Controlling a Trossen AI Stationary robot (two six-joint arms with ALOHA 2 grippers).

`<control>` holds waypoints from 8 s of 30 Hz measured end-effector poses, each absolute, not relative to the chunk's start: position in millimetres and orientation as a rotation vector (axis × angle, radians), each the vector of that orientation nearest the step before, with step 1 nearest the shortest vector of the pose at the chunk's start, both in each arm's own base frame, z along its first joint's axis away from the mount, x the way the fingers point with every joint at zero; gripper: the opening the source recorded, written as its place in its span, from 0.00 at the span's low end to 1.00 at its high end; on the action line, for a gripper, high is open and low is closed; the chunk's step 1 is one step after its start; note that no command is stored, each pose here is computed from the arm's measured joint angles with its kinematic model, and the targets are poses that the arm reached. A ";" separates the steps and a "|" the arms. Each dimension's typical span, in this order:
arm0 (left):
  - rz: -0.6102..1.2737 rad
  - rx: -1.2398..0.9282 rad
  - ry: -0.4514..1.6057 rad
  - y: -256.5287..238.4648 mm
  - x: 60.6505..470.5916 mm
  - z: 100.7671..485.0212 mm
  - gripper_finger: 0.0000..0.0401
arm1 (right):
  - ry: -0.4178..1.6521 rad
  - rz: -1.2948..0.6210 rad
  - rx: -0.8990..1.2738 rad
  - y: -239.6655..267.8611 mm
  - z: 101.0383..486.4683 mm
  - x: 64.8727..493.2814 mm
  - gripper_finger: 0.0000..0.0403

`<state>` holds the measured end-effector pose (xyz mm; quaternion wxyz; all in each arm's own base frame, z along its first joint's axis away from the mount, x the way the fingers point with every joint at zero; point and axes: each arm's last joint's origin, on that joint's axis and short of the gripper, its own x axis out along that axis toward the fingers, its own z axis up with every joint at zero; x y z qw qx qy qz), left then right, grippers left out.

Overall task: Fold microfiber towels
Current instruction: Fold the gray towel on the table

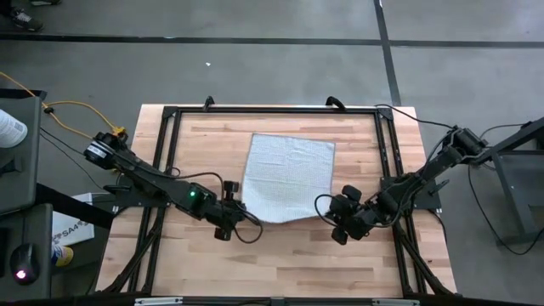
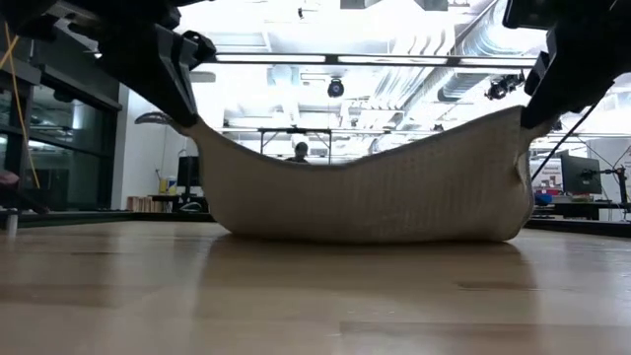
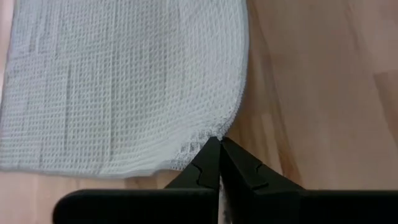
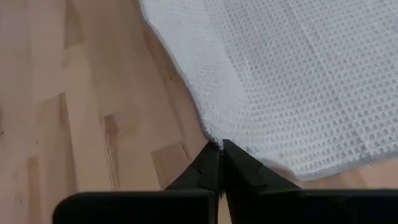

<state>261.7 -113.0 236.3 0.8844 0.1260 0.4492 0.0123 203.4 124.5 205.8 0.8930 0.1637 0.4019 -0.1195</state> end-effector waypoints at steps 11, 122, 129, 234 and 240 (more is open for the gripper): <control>-0.033 0.208 0.932 -115.8 263.2 236.8 0.11 | 0.899 -0.197 0.426 127.3 204.8 202.2 0.04; -0.204 0.257 0.945 28.9 308.4 181.4 0.12 | 1.144 -0.423 0.282 42.5 167.0 238.6 0.31; -0.220 0.226 0.915 30.0 311.3 181.1 0.12 | 1.211 -0.387 0.310 35.7 165.5 236.4 0.31; -0.113 0.082 1.243 35.5 337.6 153.5 0.40 | 1.269 -0.189 0.228 21.2 132.5 220.1 0.31; -0.083 0.105 1.273 36.2 339.4 145.0 0.40 | 1.270 -0.179 0.236 21.5 132.5 220.2 0.31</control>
